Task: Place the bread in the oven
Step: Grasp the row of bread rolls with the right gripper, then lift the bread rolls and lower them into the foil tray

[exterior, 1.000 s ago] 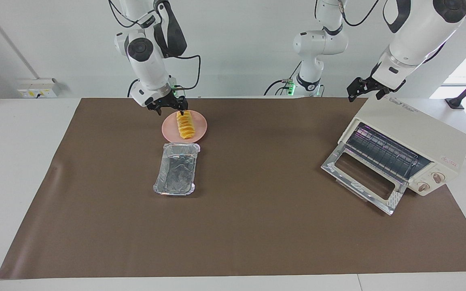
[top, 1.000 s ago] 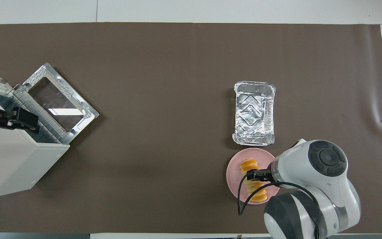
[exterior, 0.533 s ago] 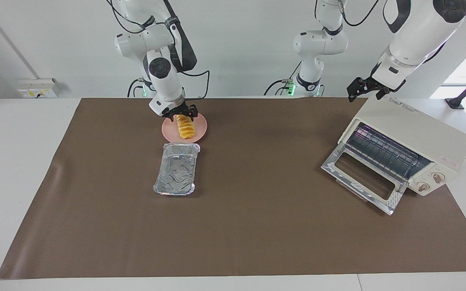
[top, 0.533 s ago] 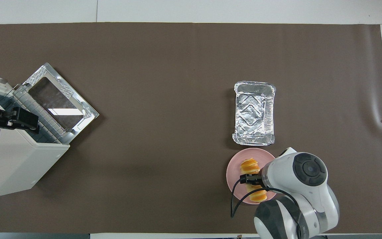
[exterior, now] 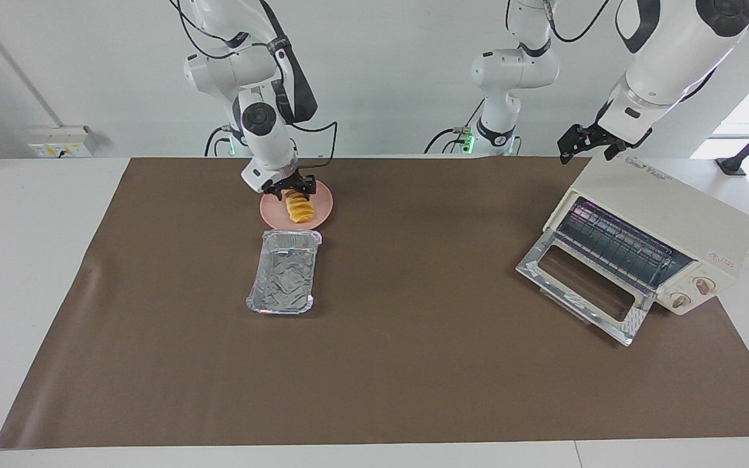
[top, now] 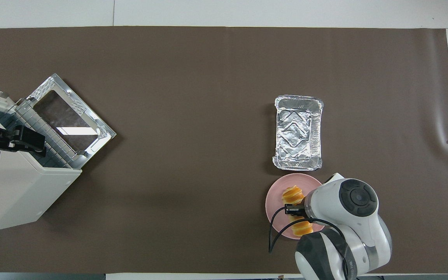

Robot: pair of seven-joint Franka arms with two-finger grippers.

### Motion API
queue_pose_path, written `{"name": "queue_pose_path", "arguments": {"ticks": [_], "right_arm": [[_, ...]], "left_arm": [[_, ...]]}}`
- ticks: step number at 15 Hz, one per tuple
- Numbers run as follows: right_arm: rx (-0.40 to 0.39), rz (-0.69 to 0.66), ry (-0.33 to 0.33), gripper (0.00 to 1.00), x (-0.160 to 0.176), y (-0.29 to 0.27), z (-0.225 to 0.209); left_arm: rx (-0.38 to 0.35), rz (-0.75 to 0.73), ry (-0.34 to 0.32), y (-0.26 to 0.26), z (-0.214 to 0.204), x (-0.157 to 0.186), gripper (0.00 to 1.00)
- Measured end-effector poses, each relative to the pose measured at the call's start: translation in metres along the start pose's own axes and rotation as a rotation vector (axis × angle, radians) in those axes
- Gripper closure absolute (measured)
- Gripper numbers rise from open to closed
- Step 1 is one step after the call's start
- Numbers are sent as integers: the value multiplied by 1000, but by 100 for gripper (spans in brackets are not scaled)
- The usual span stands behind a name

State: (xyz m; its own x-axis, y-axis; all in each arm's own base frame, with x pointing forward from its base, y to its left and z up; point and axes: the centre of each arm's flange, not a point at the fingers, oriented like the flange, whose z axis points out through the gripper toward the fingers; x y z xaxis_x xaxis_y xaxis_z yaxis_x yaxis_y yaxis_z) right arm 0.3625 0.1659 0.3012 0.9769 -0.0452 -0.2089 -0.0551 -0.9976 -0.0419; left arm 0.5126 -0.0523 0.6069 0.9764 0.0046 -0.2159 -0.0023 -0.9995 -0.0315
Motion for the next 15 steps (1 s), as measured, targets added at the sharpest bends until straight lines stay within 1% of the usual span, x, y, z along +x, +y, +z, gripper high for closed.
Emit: {"name": "queue_pose_path", "arguments": {"ticks": [1,2,4,5,6,7,8,10,12,14,15], "right_arm": [[1,0,1,70,0,0,0],[2,1,1,77,0,0,-1],[5,5,-11,81,0,-1,-4],[7,9,-31,82,-1,-2,-9],[11,11,-53,85,-1,-4,-19],[17,10,-61,89,1,-6,-35],[29,12,-53,90,5,-8,-56],[68,27,8,90,22,-7,-105],[105,48,77,90,42,-3,-145],[130,69,126,90,65,2,-167],[140,79,149,90,79,3,-171]], "left_arm": [[0,0,0,0,0,0,0],[0,0,0,0,0,0,0],[0,0,0,0,0,0,0],[0,0,0,0,0,0,0],[0,0,0,0,0,0,0],[0,0,0,0,0,0,0],[0,0,0,0,0,0,0],[0,0,0,0,0,0,0],[0,0,0,0,0,0,0],[0,0,0,0,0,0,0],[0,0,0,0,0,0,0]]}}
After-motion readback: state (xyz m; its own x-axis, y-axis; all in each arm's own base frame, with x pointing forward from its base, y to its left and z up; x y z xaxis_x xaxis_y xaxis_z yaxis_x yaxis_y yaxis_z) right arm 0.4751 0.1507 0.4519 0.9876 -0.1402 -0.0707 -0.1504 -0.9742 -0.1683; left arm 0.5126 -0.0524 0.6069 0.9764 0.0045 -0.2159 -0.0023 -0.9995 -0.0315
